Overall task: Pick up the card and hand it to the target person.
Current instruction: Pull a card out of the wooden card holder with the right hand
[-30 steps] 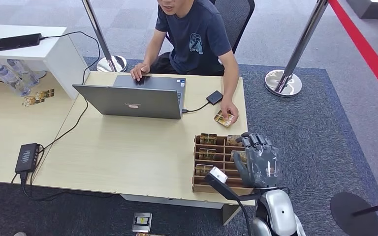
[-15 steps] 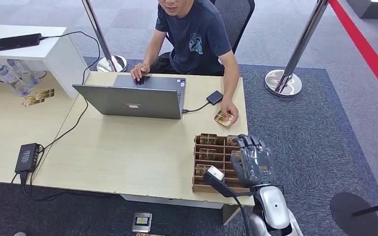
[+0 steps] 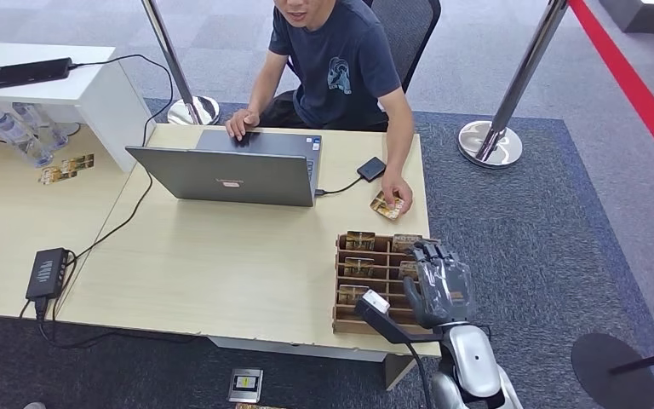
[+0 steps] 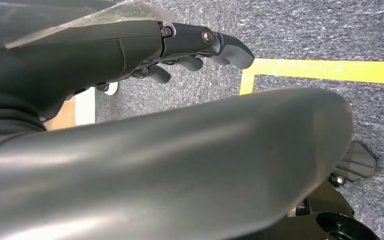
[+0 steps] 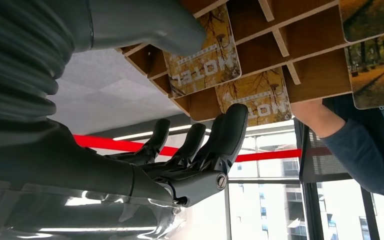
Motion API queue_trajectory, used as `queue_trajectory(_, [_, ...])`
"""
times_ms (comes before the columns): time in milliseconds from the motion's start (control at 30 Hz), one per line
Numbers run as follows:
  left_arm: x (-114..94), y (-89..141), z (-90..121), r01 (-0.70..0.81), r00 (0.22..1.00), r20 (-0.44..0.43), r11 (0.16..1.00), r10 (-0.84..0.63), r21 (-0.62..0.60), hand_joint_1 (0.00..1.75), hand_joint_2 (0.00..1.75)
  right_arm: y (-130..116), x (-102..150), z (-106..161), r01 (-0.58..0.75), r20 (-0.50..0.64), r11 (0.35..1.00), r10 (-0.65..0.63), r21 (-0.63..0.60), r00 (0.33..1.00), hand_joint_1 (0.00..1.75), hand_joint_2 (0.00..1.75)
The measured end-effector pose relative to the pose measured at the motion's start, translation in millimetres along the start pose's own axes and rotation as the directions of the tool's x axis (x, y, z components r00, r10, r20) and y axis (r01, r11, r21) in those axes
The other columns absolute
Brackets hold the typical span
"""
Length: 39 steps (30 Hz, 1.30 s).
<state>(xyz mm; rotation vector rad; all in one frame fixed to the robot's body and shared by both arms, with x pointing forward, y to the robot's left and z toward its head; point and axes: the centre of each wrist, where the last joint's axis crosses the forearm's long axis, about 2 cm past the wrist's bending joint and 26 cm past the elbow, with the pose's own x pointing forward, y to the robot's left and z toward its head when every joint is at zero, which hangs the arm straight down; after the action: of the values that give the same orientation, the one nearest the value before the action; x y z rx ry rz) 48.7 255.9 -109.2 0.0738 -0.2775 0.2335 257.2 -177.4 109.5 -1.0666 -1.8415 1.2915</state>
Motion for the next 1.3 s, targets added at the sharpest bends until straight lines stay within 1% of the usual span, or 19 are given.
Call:
queue_trajectory(167, [-0.3,0.1,0.0,-0.001,1.000,-0.003,1.000,0.001,0.001,0.00,0.00,2.3,-1.8,1.2,-0.003,-0.005,1.000,0.004,0.010,1.000,0.65,1.75])
queue_trajectory(367, [-0.5,0.2,0.1,0.000,1.000,-0.005,1.000,0.000,0.001,0.00,0.00,3.9,-4.7,0.4,-0.006,-0.014,1.000,0.006,0.014,1.000,0.65,1.75])
queue_trajectory(500, [-0.6,0.6,0.0,0.003,1.000,-0.008,1.000,-0.003,0.001,0.00,0.00,5.0,-5.3,-1.5,-0.004,-0.021,1.000,0.005,0.013,1.000,0.69,1.75])
queue_trajectory(667, [-0.9,1.0,0.0,0.006,1.000,-0.010,1.000,-0.006,0.002,0.00,0.00,6.2,-4.6,-2.9,0.001,-0.026,1.000,0.000,0.016,1.000,0.80,1.75])
queue_trajectory(900, [-0.7,2.4,-0.2,0.009,1.000,-0.009,1.000,-0.009,0.004,0.00,0.00,6.5,-4.1,-3.9,0.005,-0.037,1.000,-0.005,0.015,0.999,0.86,1.75])
queue_trajectory(1033, [-0.5,3.4,-0.4,0.011,1.000,-0.010,1.000,-0.011,0.005,0.00,0.00,6.1,-5.0,-4.6,0.004,-0.048,1.000,-0.003,0.013,0.999,1.02,1.75])
queue_trajectory(1133, [-0.4,3.9,-0.5,0.014,1.000,-0.010,1.000,-0.013,0.005,0.00,0.00,5.9,-5.6,-4.9,0.002,-0.052,1.000,-0.001,0.013,0.999,1.25,1.75])
queue_trajectory(1200, [-0.3,4.2,-0.5,0.016,1.000,-0.010,1.000,-0.015,0.004,0.00,0.00,5.8,-5.8,-5.2,0.001,-0.055,1.000,-0.001,0.013,0.998,1.46,1.75])
queue_trajectory(1300, [-0.2,4.7,-0.6,0.017,1.000,-0.009,1.000,-0.017,0.005,0.00,0.00,5.5,-5.9,-5.6,0.000,-0.057,1.000,0.001,0.011,0.998,1.67,1.75])
